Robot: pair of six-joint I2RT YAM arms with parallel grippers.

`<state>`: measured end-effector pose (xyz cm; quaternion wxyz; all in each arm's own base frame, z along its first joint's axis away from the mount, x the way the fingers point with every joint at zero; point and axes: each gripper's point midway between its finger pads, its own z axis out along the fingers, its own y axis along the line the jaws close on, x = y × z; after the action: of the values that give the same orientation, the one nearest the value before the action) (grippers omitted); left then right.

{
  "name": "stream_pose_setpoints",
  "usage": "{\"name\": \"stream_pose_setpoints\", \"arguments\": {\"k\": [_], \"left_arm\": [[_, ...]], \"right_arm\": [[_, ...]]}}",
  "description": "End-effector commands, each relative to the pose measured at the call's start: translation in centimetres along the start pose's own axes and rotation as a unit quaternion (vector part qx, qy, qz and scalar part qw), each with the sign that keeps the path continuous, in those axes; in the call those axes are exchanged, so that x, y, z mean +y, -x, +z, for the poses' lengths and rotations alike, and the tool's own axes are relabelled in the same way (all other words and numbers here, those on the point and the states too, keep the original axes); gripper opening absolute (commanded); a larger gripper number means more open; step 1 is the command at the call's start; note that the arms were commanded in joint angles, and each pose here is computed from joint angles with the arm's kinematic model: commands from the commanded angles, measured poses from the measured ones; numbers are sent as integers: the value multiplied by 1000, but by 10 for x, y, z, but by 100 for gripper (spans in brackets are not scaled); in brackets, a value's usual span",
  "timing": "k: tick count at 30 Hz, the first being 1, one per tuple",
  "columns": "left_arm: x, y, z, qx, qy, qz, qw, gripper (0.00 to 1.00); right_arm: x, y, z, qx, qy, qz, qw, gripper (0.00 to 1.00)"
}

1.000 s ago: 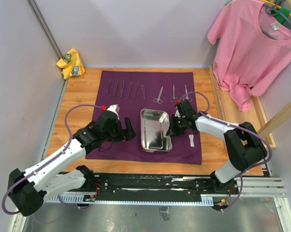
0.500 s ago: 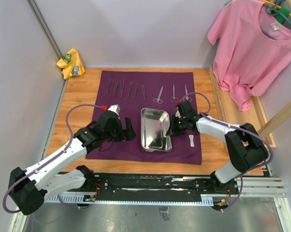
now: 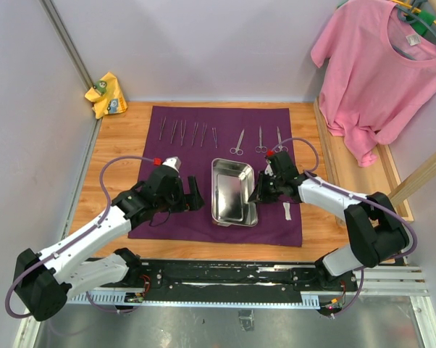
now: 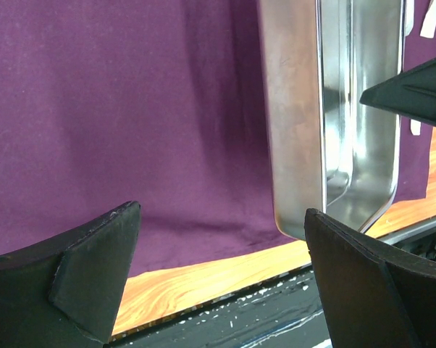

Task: Open and lay out the surgical kit
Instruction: Adjust the container in the surgical kit.

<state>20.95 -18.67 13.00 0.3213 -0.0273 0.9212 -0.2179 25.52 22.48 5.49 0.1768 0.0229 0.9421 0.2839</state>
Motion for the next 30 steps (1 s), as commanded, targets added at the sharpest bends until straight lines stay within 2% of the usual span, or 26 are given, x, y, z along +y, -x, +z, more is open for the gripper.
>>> {"name": "stream_pose_setpoints", "arguments": {"k": [1, 10, 13, 21, 30], "left_arm": [[-11, 12, -4, -14, -13, 5, 1000, 99], [-11, 13, -4, -14, -12, 5, 1000, 99], [-11, 13, -4, -14, -12, 4, 1000, 99], [-12, 8, 2, -9, -19, 2, 1000, 99], [-10, 4, 2, -7, -20, 2, 1000, 99]], "right_arm": [[13, 10, -6, -18, 31, 4, 999, 1], [14, 7, 4, -6, 55, 17, 998, 1], [12, 10, -1, -21, 48, 13, 999, 1], [-22, 21, -21, -47, -96, -37, 994, 1], [-34, 14, -2, -35, -129, -48, 990, 1]]}}
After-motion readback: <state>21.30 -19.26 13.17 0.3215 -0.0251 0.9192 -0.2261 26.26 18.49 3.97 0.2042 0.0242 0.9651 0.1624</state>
